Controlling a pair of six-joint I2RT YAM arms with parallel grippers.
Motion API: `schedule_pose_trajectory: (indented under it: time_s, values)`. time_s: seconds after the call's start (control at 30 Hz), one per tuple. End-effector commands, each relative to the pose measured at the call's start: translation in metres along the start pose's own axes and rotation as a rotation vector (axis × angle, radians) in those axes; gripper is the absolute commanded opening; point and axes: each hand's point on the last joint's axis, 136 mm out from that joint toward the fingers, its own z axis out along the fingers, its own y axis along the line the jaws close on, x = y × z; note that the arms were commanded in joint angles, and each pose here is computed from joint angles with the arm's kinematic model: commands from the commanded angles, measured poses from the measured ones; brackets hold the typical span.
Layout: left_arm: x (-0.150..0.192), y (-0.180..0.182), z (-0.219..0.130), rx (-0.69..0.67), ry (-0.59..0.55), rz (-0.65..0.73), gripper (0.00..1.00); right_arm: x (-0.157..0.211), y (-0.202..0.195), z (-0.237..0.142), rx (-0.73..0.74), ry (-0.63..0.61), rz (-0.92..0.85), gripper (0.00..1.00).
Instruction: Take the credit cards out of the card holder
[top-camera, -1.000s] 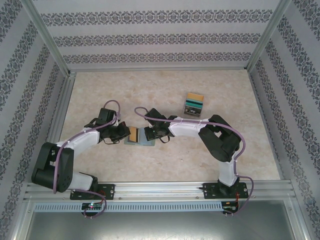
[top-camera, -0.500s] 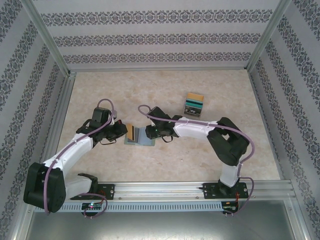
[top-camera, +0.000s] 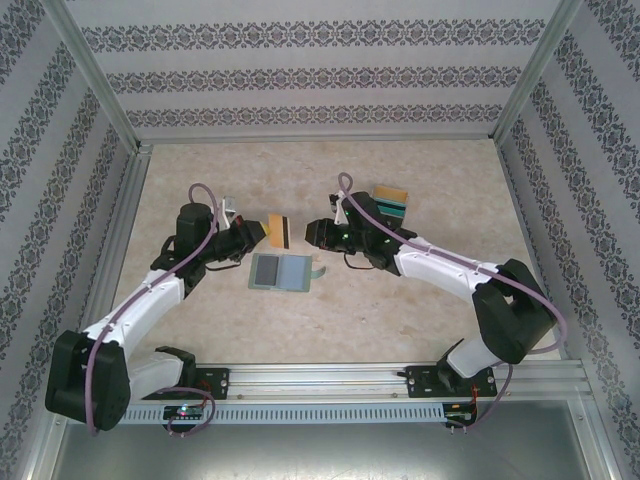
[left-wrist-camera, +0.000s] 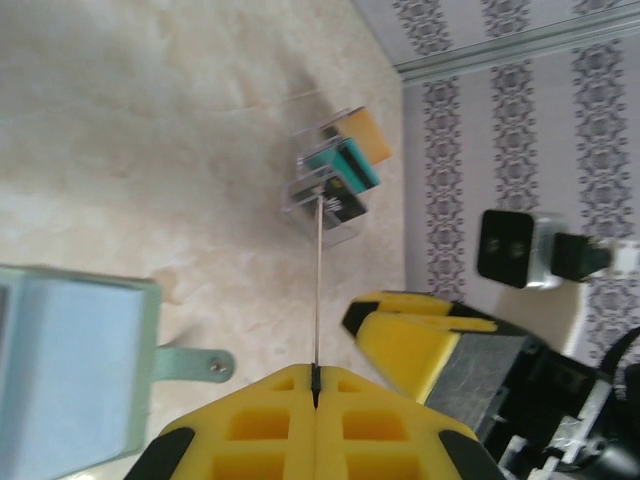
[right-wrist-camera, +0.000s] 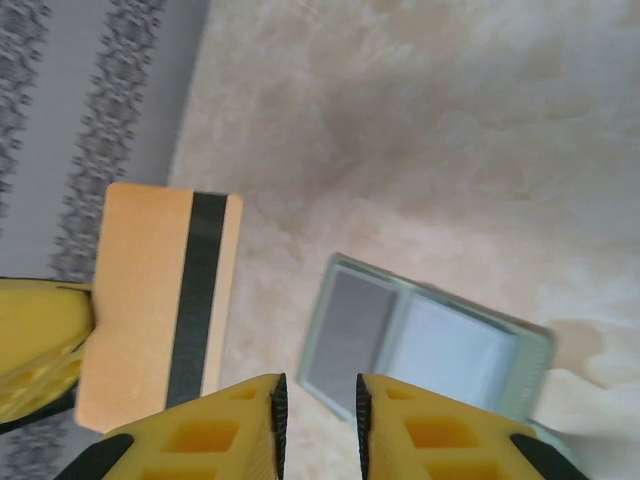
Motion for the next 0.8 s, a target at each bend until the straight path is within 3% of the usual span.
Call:
schedule_pose_trajectory:
  time_s: [0.0, 0.27, 0.7, 0.77]
  values:
    - [-0.011, -0.030, 0.000, 0.141, -0.017, 0.010, 0.00, -0.007, 0.033, -0.007, -0.184, -0.013, 0.069, 0.28]
    - [-0.007, -0.033, 0.001, 0.167, 0.011, 0.011, 0.00, -0.016, 0.044, -0.004, -0.294, -0.030, 0.138, 0.27]
    - [-0.003, -0.032, 0.002, 0.174, 0.030, 0.014, 0.00, -0.020, 0.047, 0.005, -0.344, -0.008, 0.171, 0.23]
    - [-0.002, -0.032, 0.002, 0.177, 0.032, 0.013, 0.00, -0.020, 0.048, 0.004, -0.355, -0.008, 0.170, 0.18]
